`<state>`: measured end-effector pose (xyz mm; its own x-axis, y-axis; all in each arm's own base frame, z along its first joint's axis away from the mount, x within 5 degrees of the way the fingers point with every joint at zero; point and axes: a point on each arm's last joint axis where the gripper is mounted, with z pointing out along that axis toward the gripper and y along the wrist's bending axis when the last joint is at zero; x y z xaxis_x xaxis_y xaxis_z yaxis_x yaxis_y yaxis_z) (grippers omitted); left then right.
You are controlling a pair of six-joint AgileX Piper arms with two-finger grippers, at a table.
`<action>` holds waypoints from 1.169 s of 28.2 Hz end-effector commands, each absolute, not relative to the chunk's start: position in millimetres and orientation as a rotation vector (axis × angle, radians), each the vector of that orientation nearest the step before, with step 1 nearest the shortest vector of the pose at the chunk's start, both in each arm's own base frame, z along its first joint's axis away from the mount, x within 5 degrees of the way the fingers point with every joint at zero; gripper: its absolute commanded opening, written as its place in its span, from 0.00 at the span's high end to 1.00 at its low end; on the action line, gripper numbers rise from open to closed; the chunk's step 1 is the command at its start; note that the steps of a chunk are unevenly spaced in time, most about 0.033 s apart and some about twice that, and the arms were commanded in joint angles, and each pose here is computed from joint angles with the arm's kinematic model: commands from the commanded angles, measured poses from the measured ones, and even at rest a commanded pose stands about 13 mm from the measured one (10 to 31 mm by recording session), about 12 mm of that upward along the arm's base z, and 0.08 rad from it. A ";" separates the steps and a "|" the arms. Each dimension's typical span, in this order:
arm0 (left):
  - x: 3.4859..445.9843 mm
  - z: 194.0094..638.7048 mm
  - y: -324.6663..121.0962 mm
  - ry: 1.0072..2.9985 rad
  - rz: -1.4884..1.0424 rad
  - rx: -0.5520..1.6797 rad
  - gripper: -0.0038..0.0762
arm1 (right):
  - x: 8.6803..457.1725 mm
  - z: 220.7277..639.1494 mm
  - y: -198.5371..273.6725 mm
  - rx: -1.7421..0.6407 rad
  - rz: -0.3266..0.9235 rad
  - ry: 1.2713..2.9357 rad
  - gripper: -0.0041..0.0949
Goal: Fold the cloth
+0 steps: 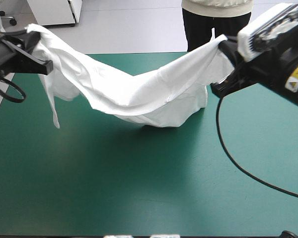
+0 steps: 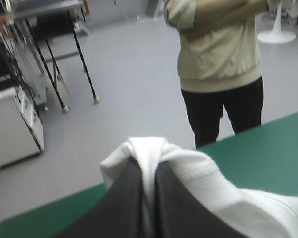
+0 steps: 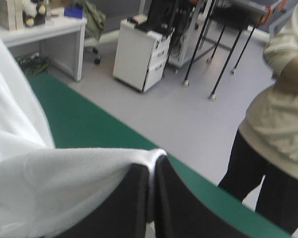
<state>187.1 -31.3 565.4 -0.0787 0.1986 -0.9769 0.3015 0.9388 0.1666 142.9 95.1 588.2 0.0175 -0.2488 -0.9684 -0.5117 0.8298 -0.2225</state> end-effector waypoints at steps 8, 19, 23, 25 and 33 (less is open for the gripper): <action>61.5 676.0 -24.6 1.106 -0.006 0.352 0.96 | 43.4 681.8 11.4 -0.432 0.107 1.076 0.97; 72.8 675.9 -25.4 1.138 0.010 0.371 0.96 | 51.3 680.9 -2.2 -0.333 -0.050 1.155 0.97; 109.3 662.1 -28.0 1.252 -0.006 0.390 0.96 | 79.6 669.1 8.7 -0.319 -0.133 1.289 0.97; 131.4 651.9 -29.2 1.315 -0.017 0.396 0.96 | 94.8 661.9 14.9 -0.309 -0.182 1.350 0.97; 246.7 583.9 -35.4 1.599 -0.072 0.401 0.96 | 168.1 610.6 60.8 -0.361 -0.262 1.544 0.98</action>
<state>224.6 -35.0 589.0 -0.0589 0.2417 -0.9686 0.3208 0.9234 0.2109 153.0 55.1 615.3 -0.0395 -0.3821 -0.9233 -0.1047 0.9205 -0.3765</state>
